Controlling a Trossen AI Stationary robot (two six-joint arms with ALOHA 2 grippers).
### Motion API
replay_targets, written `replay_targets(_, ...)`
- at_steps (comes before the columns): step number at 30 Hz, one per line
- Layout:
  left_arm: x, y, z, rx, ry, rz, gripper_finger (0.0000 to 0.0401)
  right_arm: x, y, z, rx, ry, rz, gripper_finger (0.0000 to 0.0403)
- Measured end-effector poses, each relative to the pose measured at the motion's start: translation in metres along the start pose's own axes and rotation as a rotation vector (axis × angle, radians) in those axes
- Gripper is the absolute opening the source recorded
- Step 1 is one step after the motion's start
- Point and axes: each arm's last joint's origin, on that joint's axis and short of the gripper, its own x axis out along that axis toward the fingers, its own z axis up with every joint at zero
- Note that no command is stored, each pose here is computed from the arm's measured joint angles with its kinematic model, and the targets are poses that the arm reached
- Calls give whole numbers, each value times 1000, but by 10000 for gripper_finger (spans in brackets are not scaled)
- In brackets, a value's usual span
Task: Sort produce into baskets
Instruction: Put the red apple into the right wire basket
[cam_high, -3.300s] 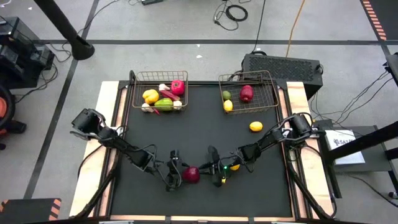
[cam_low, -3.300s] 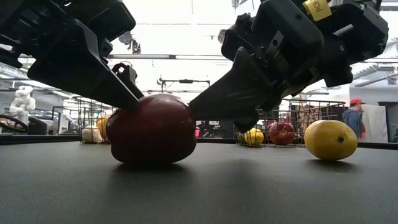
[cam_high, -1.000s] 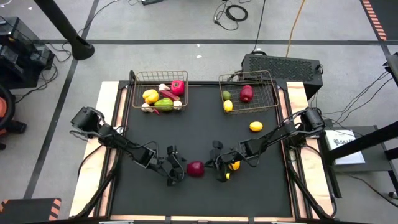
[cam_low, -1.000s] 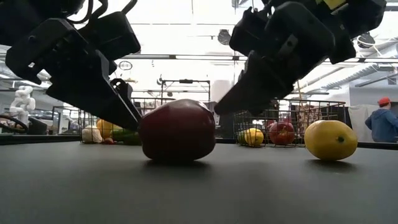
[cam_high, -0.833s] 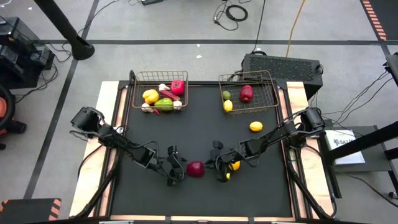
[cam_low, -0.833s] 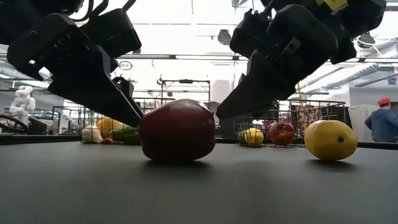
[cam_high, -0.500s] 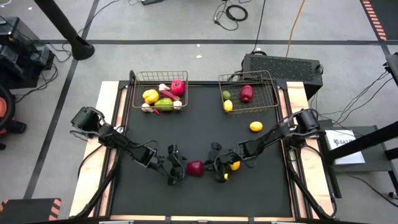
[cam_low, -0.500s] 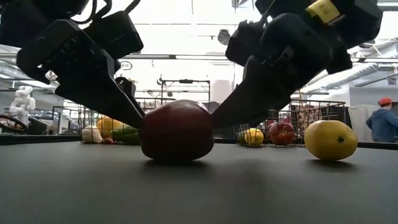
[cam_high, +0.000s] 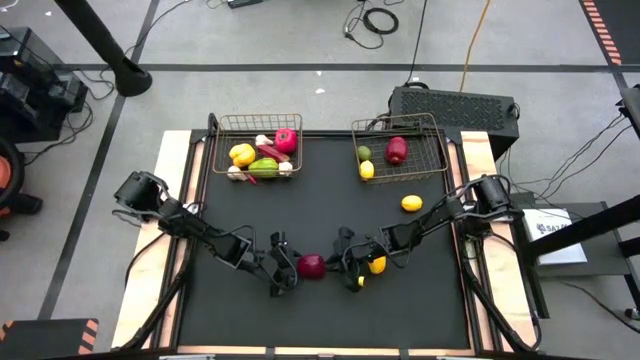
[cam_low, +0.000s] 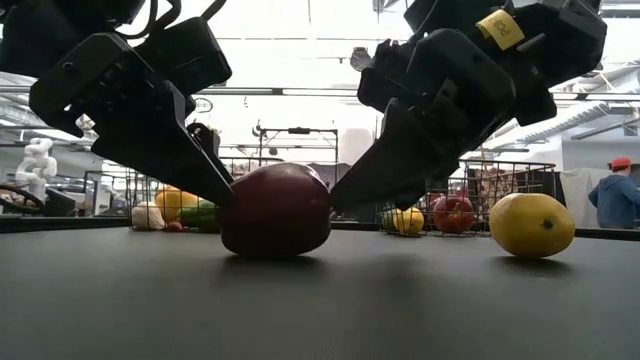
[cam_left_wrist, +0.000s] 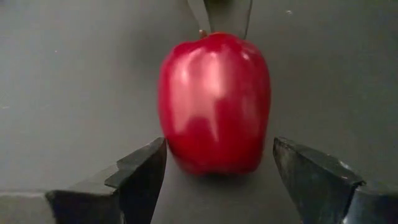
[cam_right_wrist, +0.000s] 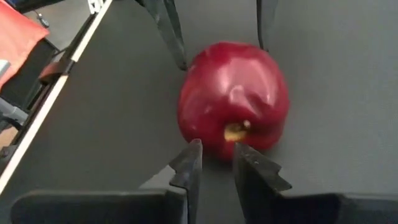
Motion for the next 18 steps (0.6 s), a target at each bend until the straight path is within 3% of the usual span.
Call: replay_targets(18, 1, 2, 1, 45, -1, -1, 298, -1, -11, 8, 4, -39, -15, 104)
